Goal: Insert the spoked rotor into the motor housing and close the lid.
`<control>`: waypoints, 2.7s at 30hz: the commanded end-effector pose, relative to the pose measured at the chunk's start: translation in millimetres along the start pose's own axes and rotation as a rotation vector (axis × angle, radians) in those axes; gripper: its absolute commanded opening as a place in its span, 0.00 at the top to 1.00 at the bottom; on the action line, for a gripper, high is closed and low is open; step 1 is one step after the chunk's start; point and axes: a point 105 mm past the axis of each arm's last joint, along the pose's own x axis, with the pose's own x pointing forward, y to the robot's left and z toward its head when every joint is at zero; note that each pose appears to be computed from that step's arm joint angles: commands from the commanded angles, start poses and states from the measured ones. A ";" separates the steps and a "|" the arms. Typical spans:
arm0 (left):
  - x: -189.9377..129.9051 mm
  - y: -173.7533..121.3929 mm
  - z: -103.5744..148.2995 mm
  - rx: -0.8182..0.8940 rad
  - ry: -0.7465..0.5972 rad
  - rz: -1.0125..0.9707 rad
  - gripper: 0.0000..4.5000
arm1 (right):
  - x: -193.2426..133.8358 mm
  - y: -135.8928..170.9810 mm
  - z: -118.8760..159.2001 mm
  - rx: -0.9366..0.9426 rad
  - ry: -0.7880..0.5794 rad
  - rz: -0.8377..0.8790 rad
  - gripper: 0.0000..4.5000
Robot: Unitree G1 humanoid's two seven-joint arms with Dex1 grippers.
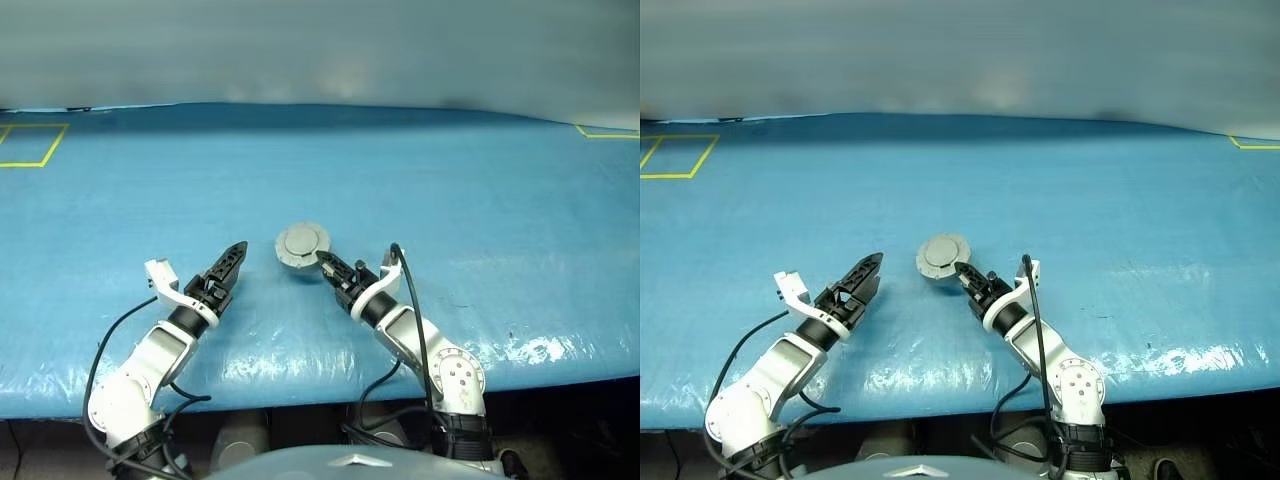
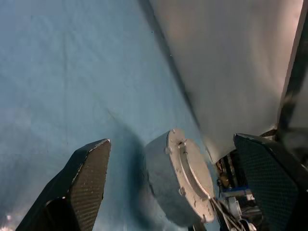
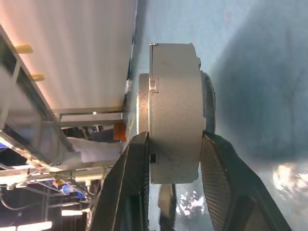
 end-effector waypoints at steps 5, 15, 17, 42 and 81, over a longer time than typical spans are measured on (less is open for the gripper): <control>3.9 -23.9 -22.0 -0.175 0.019 -0.148 0.00 | 11.6 61.8 -15.1 0.006 0.052 0.228 0.75; 7.8 -29.4 -31.0 -0.283 0.026 -0.225 0.00 | 10.0 75.6 -40.6 0.000 0.152 0.271 0.75; 9.5 -30.6 -32.6 -0.289 0.028 -0.235 0.00 | 9.1 75.8 -45.1 -0.001 0.171 0.270 0.75; 21.6 -43.8 -26.9 -0.306 -0.051 -0.246 0.46 | 1.2 59.3 -43.8 -0.272 0.161 0.195 0.52; 127.7 68.6 82.1 0.205 -0.025 0.448 0.01 | -15.6 -6.8 -4.8 -1.463 -0.074 -0.144 0.00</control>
